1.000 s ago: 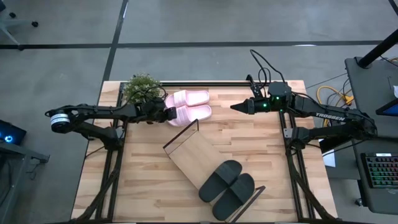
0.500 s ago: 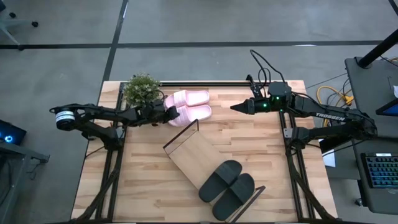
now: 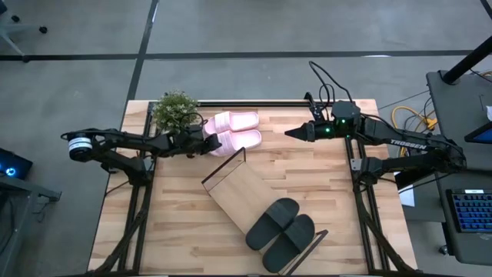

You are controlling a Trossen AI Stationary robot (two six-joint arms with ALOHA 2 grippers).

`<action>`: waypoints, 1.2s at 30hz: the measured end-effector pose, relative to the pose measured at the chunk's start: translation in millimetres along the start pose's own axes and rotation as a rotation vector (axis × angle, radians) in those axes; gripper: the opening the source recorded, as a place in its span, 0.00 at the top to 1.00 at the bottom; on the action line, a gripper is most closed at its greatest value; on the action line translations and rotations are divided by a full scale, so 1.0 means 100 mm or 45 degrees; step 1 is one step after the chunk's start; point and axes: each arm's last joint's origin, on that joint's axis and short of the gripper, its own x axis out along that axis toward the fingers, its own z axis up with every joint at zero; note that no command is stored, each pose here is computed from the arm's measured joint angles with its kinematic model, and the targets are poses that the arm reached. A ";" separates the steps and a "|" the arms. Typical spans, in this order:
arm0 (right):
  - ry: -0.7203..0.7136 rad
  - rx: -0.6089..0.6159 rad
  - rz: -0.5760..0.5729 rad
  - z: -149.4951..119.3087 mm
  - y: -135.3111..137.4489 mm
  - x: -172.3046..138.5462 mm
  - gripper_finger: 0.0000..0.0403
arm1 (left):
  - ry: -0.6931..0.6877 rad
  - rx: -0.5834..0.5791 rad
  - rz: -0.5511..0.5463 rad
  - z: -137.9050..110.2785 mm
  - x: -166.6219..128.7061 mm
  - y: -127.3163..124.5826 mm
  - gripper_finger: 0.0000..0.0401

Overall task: Pick and place slides into the shelf
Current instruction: Put the bottom pink slipper on the shelf beside the black slipper

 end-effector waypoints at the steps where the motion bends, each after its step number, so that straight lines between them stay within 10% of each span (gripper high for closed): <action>1: -0.001 0.000 -0.001 0.00 0.00 0.00 0.98 | 0.000 0.000 0.003 0.00 0.00 0.00 0.65; 36: -0.001 0.017 -0.003 0.00 0.00 0.00 0.98 | -0.018 -0.006 -0.188 -0.02 0.38 -0.15 0.74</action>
